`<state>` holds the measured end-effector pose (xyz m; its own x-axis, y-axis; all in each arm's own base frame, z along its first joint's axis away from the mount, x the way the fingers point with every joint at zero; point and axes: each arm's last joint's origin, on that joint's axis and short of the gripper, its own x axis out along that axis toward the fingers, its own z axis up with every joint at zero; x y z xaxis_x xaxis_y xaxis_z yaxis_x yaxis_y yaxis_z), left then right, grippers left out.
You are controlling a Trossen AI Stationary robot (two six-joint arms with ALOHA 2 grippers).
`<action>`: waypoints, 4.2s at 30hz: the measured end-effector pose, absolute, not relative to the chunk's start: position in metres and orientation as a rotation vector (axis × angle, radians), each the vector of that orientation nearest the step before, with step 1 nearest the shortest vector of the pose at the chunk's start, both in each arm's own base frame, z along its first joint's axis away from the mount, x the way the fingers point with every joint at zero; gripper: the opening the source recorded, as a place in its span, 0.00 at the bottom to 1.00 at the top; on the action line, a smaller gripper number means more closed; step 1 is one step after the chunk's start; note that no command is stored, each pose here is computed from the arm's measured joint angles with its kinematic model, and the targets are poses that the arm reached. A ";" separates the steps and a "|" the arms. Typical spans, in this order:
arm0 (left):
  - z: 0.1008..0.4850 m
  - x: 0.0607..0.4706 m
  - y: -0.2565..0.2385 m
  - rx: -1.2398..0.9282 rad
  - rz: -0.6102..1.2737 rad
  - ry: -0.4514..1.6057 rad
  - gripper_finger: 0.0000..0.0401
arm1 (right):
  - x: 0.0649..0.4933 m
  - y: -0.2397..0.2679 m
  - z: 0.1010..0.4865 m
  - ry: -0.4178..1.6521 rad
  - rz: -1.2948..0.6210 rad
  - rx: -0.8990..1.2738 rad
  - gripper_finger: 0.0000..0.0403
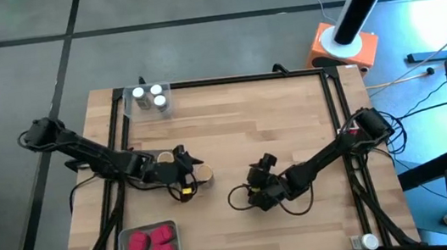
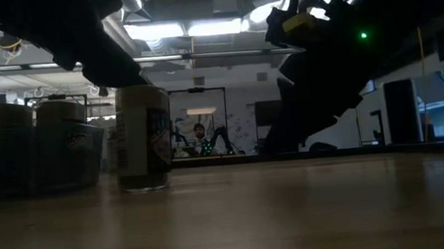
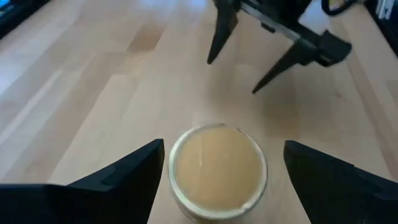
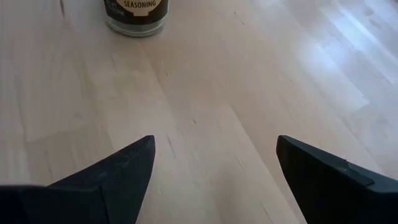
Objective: Sort spices by type
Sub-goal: Put the brown spice bottle into the black bin
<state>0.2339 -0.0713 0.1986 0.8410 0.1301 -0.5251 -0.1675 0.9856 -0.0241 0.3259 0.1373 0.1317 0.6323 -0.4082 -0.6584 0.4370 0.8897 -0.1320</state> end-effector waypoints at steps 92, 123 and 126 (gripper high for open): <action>0.243 0.126 -0.075 -0.147 0.332 0.709 0.64 | 0.329 0.131 0.135 0.646 -0.600 -0.040 0.83; 0.196 0.147 -0.089 -0.017 0.356 0.695 0.67 | 0.330 0.131 0.135 0.659 -0.579 -0.017 0.83; 0.193 0.146 -0.088 -0.012 0.357 0.699 0.72 | 0.330 0.131 0.135 0.663 -0.573 -0.014 0.83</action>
